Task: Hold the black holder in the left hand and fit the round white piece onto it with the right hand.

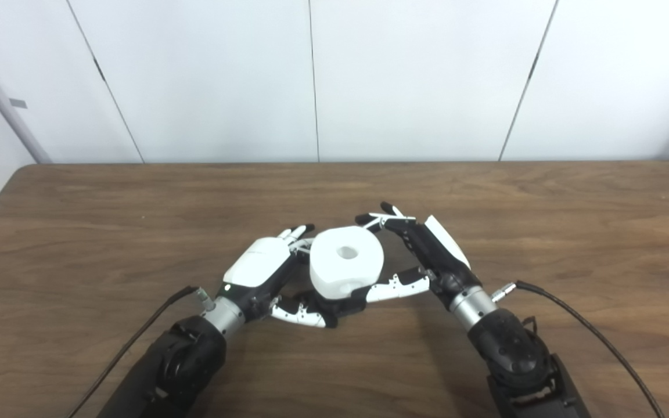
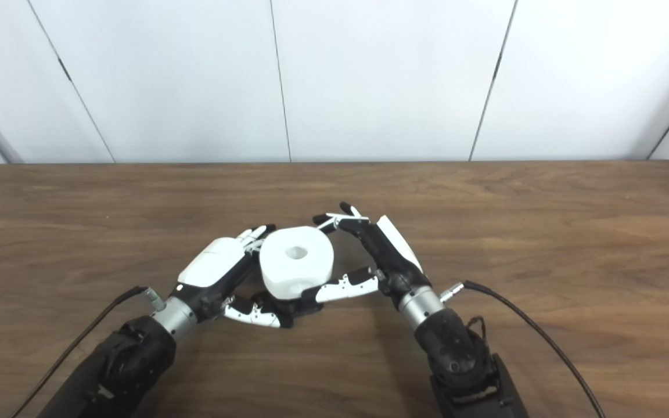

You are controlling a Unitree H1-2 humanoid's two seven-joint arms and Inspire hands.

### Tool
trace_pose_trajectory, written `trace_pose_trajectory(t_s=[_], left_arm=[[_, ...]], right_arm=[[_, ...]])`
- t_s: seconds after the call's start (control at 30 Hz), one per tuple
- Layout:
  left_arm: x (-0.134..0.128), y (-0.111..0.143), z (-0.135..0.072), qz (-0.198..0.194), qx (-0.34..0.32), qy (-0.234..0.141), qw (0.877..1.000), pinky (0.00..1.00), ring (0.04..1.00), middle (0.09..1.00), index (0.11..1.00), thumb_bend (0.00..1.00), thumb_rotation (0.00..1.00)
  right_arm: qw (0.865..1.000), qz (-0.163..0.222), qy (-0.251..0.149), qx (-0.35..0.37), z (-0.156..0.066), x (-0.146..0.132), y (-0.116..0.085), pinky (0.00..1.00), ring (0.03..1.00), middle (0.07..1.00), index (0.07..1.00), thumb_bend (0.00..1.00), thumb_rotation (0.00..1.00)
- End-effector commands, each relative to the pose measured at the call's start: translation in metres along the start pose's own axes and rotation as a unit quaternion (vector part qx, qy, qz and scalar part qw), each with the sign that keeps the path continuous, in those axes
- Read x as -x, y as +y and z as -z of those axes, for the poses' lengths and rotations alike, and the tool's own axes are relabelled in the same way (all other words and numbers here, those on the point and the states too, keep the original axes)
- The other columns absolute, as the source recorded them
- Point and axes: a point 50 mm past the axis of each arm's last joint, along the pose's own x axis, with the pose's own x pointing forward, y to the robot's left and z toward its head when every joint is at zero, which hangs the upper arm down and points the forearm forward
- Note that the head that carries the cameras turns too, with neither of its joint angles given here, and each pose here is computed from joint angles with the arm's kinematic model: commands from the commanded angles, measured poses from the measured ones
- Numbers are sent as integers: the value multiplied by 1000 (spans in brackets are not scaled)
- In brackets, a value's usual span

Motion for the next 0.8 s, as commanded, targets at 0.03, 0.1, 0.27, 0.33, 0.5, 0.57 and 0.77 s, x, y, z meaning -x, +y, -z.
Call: trace_pose_trajectory(t_s=[0.03, 0.1, 0.27, 0.33, 0.5, 0.57, 0.77], left_arm=[[-3, 4, -9, 0, -9, -16, 1000, 1000, 1000, 883, 483, 524, 55], [-3, 5, -11, -1, -10, -16, 1000, 1000, 1000, 882, 483, 524, 56], [-4, 5, -12, -3, -14, -21, 1000, 1000, 1000, 877, 482, 525, 56], [-4, 5, -12, -3, -14, -22, 1000, 1000, 1000, 877, 483, 524, 56], [-6, 6, -13, -2, -12, -21, 1000, 1000, 1000, 880, 482, 525, 56], [-6, 7, -14, -3, -14, -21, 1000, 1000, 1000, 878, 482, 524, 55], [-6, 8, -15, -4, -12, -18, 1000, 1000, 1000, 878, 482, 525, 55]], right_arm=[[998, 18, -56, 14, -20, -11, -10, 1000, 1000, 808, 484, 517, 137], [998, 17, -54, 16, -19, -11, -10, 1000, 1000, 806, 484, 517, 137], [998, 12, -52, 22, -16, -10, -11, 1000, 1000, 804, 484, 517, 137], [998, 11, -53, 27, -15, -9, -12, 1000, 1000, 803, 484, 517, 137], [998, 8, -49, 34, -14, -6, -14, 1000, 999, 802, 484, 517, 136], [998, 5, -48, 34, -13, -5, -14, 1000, 1000, 802, 484, 517, 136], [998, -3, -44, 36, -11, 2, -13, 1000, 998, 797, 484, 517, 134]])
